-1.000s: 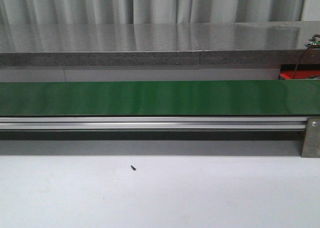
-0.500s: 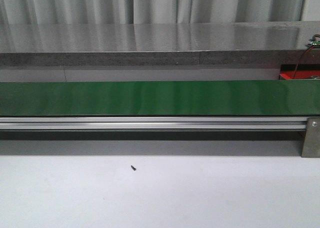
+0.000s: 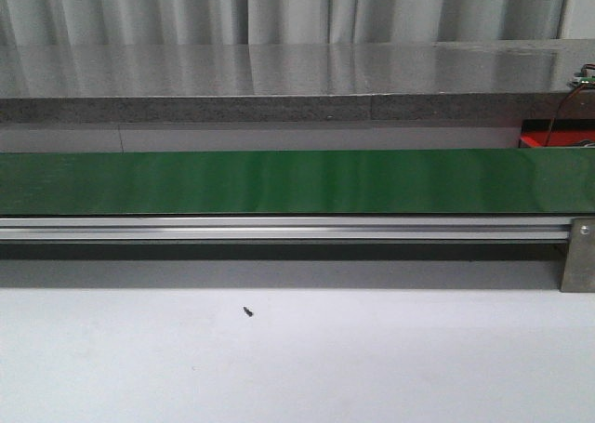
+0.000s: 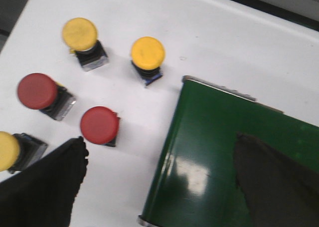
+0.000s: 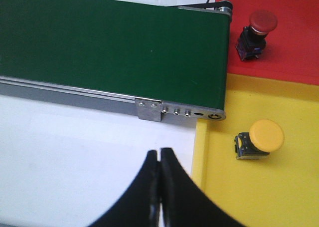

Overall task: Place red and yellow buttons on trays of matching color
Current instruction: 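Carry the red button onto the belt start and open the left gripper, then move the left gripper down onto another red button and close it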

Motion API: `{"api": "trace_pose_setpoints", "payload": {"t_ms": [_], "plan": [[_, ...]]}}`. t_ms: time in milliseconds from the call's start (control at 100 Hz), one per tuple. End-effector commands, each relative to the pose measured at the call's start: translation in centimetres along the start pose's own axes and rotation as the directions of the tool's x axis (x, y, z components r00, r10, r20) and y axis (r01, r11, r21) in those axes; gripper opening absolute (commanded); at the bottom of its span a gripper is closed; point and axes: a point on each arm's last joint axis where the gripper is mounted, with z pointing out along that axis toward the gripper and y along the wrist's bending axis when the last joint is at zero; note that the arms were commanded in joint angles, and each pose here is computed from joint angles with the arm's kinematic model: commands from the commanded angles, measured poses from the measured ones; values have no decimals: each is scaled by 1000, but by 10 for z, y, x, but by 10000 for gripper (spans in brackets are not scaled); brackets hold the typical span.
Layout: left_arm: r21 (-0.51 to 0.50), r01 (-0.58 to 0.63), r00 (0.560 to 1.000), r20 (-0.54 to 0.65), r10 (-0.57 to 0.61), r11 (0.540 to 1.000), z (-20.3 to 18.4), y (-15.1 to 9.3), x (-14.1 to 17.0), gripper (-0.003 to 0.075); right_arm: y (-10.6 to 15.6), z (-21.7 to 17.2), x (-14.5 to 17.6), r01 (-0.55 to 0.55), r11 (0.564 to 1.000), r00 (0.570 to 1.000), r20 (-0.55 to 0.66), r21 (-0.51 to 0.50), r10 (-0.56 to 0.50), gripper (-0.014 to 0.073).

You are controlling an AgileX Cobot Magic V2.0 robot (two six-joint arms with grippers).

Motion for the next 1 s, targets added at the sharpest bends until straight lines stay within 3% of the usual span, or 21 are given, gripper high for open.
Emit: {"api": "trace_pose_setpoints", "payload": {"t_ms": [0, 510, 990], "plan": [[-40, 11, 995, 102, -6, 999, -18, 9, -12, 589, -1, -5, -11, 5, 1000, 997, 78, 13, -6, -69], [-86, 10, 1000, -15, -11, 996, 49, 32, -3, 589, -1, -5, -11, 5, 1000, 997, 78, 13, -6, -69], [-92, 31, 1000, 0, -31, 995, 94, 40, 0, 589, -1, -5, -11, 5, 1000, 997, 79, 13, -6, -69]]}}
